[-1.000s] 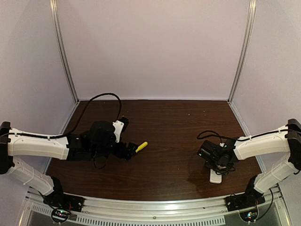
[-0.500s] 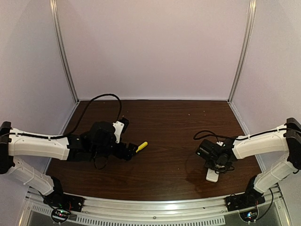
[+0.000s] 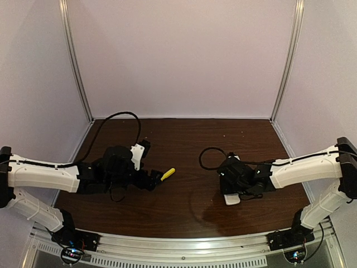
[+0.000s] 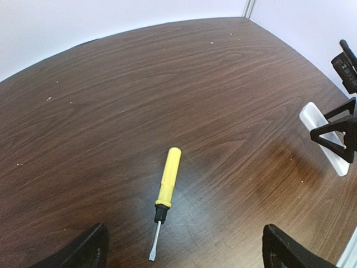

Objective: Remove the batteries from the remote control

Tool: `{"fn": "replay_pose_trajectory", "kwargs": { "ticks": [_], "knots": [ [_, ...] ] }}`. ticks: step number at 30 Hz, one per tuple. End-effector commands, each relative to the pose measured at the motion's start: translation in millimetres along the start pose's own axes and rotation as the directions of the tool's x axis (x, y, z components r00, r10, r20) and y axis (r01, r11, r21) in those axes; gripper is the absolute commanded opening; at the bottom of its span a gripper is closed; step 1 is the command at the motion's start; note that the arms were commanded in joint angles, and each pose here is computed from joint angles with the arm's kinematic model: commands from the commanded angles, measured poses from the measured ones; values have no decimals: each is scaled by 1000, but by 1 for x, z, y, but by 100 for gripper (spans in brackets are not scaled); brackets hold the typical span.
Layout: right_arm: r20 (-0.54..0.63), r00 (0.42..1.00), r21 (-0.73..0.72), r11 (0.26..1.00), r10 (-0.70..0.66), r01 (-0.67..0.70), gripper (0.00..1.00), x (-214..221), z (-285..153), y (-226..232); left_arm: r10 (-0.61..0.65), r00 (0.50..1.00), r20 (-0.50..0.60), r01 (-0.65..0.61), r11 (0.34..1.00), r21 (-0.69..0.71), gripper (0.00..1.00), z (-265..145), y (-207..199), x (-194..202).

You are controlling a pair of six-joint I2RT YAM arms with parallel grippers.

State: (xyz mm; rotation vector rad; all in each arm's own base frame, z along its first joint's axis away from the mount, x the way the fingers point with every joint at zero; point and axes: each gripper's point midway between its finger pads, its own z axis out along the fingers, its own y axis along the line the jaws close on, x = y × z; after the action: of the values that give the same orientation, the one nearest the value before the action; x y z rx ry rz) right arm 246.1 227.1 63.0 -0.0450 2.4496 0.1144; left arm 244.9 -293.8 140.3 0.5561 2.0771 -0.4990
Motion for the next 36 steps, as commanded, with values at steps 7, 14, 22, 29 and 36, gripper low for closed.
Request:
{"fn": "replay_pose_trajectory", "kwargs": {
  "ticks": [7,14,22,29,36],
  "knots": [
    [206,966,-214,956,-158,202,11,-35,-24,50,-12,998,57,6,995,97,97,-6,-14,-7],
    [287,918,-268,898,-272,350,11,-33,-45,77,-24,998,59,10,972,236,98,-12,-38,-8],
    [378,858,-277,841,-348,464,0,-41,-65,102,-83,996,28,67,926,372,97,-23,-55,-10],
    [492,742,-366,664,-456,652,0,-27,-96,144,-132,991,-11,121,870,478,95,-36,-68,-14],
    [578,610,-318,540,-542,780,0,-17,-113,168,-141,988,-57,148,808,570,90,-41,-82,-13]
  ]
}}
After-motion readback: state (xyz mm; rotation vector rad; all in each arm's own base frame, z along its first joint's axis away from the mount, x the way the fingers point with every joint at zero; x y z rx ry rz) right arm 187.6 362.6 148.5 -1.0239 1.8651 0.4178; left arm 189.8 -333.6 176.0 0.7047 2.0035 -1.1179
